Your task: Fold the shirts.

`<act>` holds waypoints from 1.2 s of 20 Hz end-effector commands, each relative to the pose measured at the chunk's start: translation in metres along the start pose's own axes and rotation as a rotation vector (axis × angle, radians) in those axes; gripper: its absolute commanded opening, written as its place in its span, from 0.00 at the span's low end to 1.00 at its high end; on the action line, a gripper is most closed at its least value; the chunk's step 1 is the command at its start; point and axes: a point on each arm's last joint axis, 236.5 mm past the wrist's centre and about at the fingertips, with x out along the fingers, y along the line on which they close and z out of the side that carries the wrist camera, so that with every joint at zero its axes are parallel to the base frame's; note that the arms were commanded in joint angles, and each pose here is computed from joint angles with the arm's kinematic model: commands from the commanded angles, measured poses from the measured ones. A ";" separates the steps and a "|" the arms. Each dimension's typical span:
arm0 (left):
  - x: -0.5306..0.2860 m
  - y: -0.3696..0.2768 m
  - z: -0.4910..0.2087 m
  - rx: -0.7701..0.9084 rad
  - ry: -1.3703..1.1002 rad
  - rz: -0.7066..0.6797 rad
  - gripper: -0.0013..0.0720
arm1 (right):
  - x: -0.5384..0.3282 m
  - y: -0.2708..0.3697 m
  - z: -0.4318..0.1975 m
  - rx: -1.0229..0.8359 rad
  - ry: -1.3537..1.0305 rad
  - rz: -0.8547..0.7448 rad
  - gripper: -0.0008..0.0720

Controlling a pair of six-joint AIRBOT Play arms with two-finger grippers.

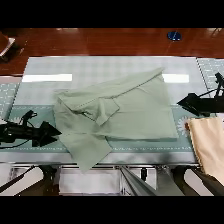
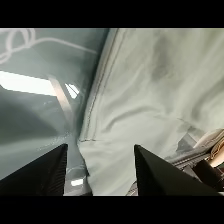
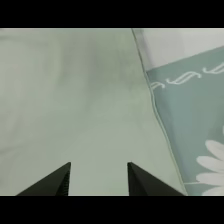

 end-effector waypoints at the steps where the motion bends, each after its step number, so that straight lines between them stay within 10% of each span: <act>1: 0.023 0.006 -0.003 0.020 -0.009 0.042 0.71 | -0.011 -0.018 -0.011 0.055 -0.004 -0.014 0.58; 4: 0.033 -0.008 0.009 0.058 -0.059 0.038 0.62 | -0.022 -0.051 -0.008 0.111 -0.021 -0.080 0.58; 6: 0.037 -0.014 0.012 0.094 -0.073 0.039 0.05 | -0.030 -0.088 -0.030 0.154 0.055 -0.207 0.58; 24: 0.039 -0.017 0.014 0.124 -0.081 0.040 0.05 | 0.045 -0.083 -0.127 0.309 0.406 -0.100 0.58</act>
